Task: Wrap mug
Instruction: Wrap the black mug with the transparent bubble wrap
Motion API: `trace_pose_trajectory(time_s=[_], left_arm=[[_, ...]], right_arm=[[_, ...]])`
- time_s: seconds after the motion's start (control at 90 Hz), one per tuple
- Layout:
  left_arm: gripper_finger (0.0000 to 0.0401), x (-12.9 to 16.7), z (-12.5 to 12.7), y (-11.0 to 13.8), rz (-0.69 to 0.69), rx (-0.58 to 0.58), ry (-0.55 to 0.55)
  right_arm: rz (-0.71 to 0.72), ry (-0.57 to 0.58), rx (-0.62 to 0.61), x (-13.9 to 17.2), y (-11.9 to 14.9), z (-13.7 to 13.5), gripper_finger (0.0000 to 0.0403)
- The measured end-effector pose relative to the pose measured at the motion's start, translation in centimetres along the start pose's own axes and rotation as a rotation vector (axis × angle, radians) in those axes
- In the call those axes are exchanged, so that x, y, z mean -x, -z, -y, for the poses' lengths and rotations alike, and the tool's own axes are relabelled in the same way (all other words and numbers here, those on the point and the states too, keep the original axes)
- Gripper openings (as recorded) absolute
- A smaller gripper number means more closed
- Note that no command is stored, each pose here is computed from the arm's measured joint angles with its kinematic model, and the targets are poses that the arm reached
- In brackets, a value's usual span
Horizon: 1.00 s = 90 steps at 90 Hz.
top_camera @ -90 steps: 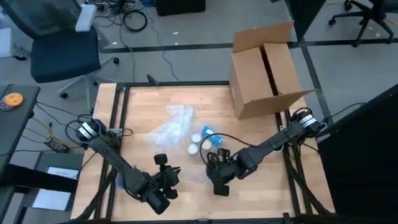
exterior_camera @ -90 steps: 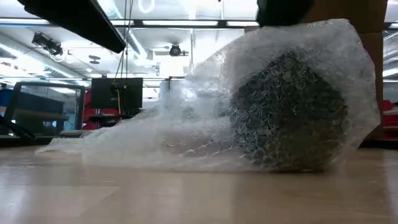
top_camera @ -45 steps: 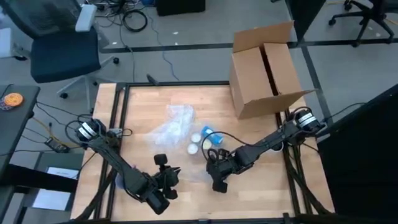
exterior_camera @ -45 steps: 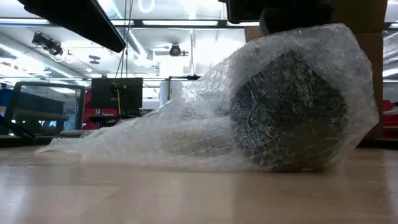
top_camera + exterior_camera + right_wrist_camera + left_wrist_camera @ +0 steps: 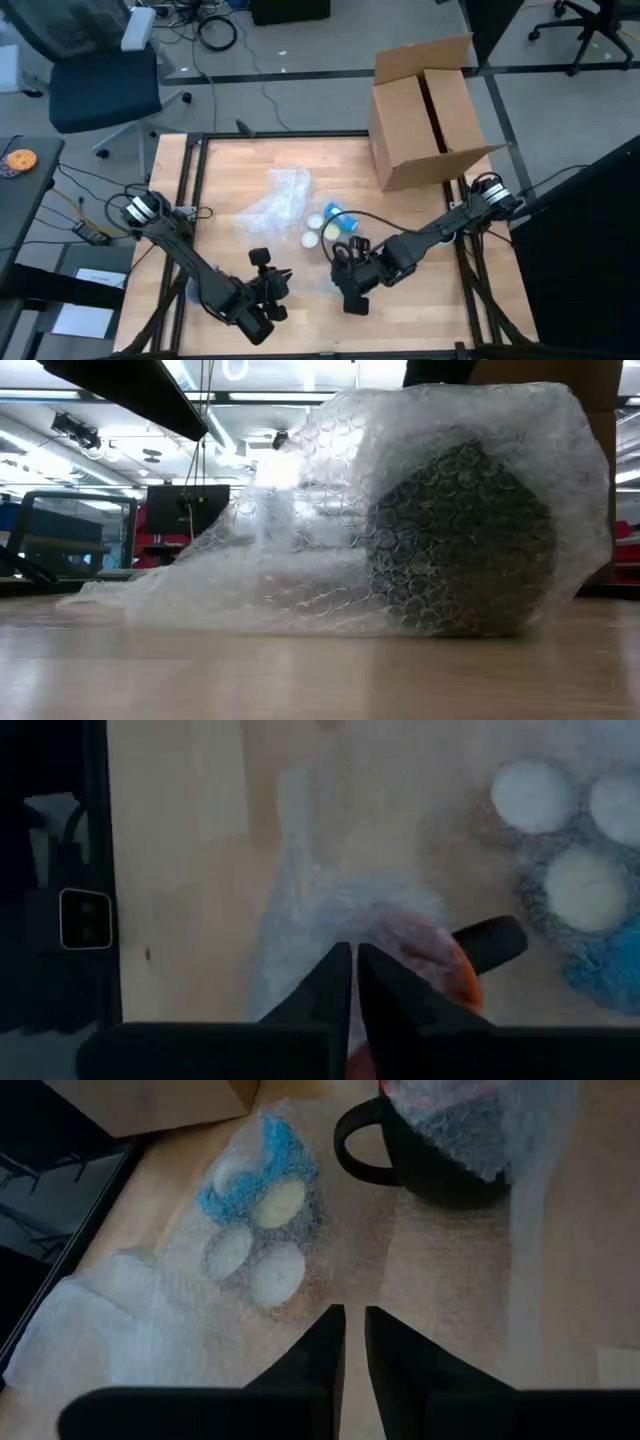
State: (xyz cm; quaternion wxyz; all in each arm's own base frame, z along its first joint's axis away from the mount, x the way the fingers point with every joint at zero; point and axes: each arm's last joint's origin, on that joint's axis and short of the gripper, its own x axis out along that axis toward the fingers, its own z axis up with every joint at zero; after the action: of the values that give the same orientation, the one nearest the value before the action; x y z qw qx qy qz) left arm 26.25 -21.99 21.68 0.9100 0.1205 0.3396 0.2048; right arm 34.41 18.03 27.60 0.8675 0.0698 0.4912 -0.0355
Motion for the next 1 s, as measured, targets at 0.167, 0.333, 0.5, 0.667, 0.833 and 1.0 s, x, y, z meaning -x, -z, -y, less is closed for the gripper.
trace_pose_trajectory(time_s=[0.167, 0.333, 0.5, 0.667, 0.833, 1.0], left_arm=[[0.0029, 0.0, 0.1, -0.1, 0.005, 0.01, 0.005], [0.0029, 0.0, 0.1, -0.1, 0.006, 0.011, 0.006], [0.0029, -0.1, 0.1, -0.1, 0.007, 0.008, 0.003], [0.0029, -0.2, 0.1, 0.0, 0.003, 0.016, 0.001], [0.0029, -0.7, 0.0, -0.1, -0.048, 0.092, 0.033], [0.0029, -2.5, -0.8, -0.6, -0.167, 0.148, 0.085]], right_arm=[[-0.006, -0.007, -0.013, -1.6, 0.5, -0.2, 0.0], [-0.077, -0.002, -0.013, -3.8, 1.9, 0.6, 0.0], [-0.127, 0.001, -0.029, -5.5, 3.0, 1.9, 0.0], [-0.132, -0.009, 0.021, -6.6, 3.6, 2.7, 0.0], [-0.087, -0.09, 0.153, -7.0, 3.4, 2.4, 0.0], [-0.054, -0.131, 0.335, -6.9, 3.5, 1.7, 0.0]])
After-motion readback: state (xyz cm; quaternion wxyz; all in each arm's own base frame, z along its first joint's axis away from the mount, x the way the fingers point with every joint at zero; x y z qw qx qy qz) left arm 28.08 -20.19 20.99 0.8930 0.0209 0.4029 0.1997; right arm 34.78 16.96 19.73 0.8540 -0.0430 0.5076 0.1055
